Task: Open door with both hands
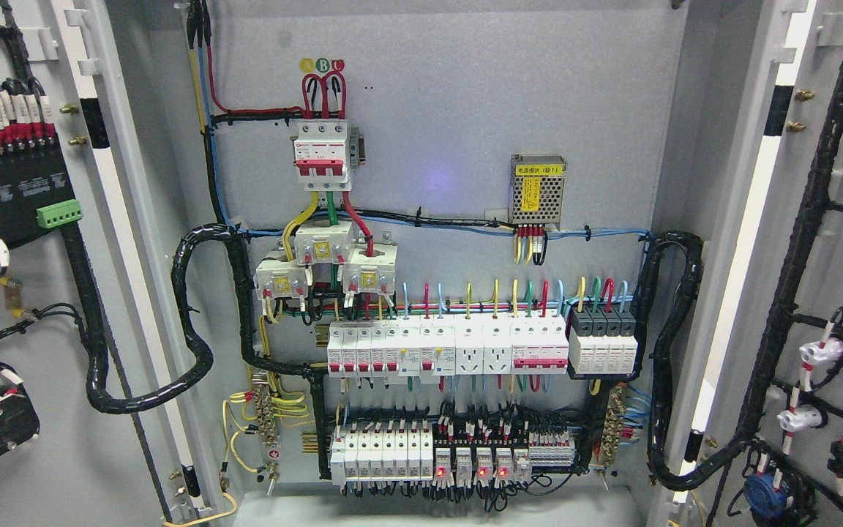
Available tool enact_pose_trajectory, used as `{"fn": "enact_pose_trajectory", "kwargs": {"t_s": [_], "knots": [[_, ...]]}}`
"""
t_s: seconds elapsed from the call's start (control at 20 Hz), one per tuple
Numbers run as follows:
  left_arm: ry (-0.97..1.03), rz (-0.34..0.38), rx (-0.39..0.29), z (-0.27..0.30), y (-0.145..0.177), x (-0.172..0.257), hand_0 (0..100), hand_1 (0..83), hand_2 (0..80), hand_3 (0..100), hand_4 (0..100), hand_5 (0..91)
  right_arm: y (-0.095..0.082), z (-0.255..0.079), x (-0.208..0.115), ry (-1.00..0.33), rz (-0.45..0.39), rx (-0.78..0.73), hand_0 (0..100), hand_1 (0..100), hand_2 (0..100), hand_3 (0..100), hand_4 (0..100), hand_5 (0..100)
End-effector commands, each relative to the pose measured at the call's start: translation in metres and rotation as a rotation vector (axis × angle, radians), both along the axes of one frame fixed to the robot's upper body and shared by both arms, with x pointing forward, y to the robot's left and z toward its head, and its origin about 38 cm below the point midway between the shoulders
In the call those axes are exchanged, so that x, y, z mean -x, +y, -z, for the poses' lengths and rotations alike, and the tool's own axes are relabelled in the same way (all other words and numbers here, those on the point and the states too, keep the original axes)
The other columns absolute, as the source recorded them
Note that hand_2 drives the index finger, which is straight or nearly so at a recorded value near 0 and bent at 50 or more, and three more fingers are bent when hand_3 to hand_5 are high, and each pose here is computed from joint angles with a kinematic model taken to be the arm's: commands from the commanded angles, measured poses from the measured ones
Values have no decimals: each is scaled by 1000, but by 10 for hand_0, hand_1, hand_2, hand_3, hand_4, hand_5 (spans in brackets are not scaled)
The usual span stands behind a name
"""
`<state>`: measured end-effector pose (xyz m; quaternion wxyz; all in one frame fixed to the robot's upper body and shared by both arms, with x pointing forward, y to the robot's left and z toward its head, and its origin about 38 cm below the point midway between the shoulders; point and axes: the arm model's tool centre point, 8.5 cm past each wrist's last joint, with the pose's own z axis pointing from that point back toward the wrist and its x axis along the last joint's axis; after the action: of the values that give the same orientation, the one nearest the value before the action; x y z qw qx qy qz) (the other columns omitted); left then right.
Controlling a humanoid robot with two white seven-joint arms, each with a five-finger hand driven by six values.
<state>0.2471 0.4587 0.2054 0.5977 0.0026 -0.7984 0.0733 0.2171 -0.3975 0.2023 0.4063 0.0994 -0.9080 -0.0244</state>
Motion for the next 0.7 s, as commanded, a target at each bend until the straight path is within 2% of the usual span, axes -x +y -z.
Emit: {"fn": "enact_pose_trajectory", "kwargs": {"t_s": [0.0,0.65], "knots": [[1,-36,14,0,14,1,0,0,0,0,0,0,2,-4,-1,-9,-14,13,191,0,0,0,0,0],[-4,-61,4,-4,24,1,0,0,0,0,0,0,26,-18,-7,-48,-112,56,191,0,0,0,0,0]]}}
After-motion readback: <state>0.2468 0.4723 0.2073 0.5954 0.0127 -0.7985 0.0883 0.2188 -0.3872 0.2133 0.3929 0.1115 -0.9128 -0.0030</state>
